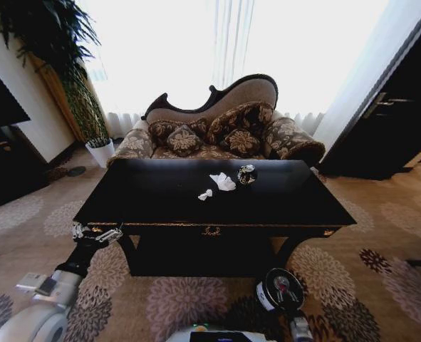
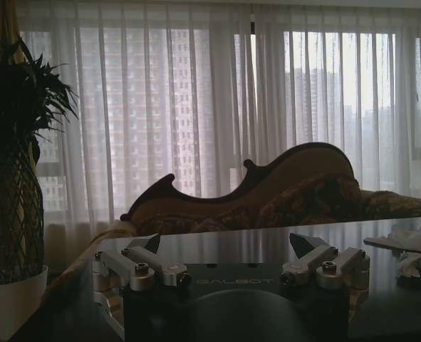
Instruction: Move to the front of the table and place the trash on the table into the trash bin.
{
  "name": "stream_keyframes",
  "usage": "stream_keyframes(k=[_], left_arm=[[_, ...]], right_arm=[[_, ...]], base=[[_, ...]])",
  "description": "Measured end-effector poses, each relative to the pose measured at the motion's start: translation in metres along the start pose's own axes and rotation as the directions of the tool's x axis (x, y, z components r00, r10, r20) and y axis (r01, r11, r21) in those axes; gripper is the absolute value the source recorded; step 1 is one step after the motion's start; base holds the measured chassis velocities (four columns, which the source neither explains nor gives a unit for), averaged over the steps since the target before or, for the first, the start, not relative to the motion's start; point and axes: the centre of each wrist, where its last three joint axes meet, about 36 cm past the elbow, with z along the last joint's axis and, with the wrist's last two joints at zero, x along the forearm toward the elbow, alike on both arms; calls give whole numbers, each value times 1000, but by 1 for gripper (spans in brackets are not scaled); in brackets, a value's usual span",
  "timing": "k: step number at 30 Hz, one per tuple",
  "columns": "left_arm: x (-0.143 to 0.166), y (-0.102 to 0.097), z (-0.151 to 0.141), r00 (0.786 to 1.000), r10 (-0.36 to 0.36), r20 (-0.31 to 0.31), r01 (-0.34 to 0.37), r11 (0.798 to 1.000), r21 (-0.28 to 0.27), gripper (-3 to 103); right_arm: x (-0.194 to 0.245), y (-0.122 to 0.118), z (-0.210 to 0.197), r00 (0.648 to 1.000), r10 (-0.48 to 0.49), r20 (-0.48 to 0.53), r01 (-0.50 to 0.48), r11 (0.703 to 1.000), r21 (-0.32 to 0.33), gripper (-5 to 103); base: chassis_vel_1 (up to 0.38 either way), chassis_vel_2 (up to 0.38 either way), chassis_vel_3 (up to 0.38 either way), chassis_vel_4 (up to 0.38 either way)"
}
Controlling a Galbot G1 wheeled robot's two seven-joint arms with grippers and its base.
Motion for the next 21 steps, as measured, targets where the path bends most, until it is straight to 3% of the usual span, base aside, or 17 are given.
stream_keyframes(k=[21], left_arm=[[-4,0,-3,1000,7,-3,-7,1000,-14,100]], right_arm=[[-50,-15,3,997,64,-37,-65,998,-21,21]], base=[[0,0,0,0]])
